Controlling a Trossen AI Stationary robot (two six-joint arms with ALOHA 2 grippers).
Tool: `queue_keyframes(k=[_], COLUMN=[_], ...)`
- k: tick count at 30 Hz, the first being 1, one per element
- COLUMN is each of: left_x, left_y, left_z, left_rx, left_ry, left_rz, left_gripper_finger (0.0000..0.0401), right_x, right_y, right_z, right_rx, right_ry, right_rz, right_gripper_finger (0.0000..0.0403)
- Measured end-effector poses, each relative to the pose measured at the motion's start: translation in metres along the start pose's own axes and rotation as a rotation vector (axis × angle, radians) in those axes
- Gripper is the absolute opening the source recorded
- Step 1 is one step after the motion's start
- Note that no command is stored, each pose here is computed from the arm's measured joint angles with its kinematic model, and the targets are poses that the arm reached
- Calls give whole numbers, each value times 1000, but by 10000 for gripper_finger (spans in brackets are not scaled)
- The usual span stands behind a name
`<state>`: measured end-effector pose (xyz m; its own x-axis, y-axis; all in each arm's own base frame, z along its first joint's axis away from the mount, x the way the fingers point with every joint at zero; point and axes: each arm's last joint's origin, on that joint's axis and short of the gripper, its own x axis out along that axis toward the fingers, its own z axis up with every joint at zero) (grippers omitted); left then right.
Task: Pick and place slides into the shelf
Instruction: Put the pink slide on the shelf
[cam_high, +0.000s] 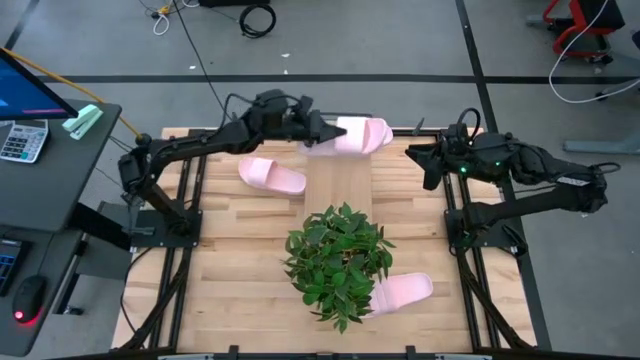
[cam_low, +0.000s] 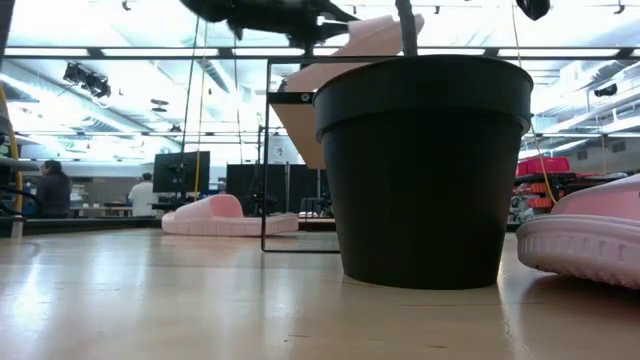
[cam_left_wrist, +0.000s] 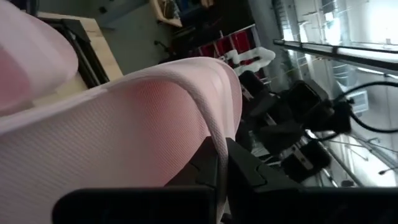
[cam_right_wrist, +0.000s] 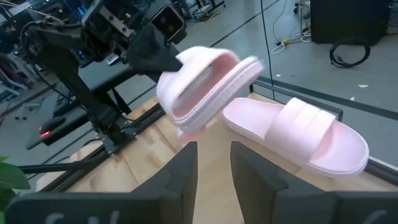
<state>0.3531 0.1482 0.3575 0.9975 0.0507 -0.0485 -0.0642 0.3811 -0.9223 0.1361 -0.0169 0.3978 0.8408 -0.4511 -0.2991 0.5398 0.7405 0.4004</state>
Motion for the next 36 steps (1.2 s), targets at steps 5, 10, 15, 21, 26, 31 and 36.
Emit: queue_keyframes(k=[5, 10, 15, 21, 26, 31, 36], left_x=[18, 35, 46, 52, 53, 53, 64], left_y=[-5, 13, 25, 32, 31, 31, 43], left_z=[7, -1, -10, -17, -18, -18, -19], left_rx=[-75, -189, -225, -249, -245, -226, -236], left_ry=[26, 58, 52, 44, 32, 27, 5], left_rz=[24, 99, 152, 182, 181, 183, 164], left_gripper_finger=[12, 12, 12, 12, 12, 12, 12], right_x=[0, 0, 0, 0, 0, 0, 0], right_y=[-1, -1, -1, -1, -1, -2, -2], right_z=[0, -1, -1, -1, -2, -2, -3], right_rx=[0, -6, -37, -64, -67, -70, -75], right_ry=[1, 6, 6, 15, 16, 21, 29], right_rz=[-3, -6, -6, -11, -12, -15, -21], right_gripper_finger=[103, 103, 103, 103, 103, 103, 103])
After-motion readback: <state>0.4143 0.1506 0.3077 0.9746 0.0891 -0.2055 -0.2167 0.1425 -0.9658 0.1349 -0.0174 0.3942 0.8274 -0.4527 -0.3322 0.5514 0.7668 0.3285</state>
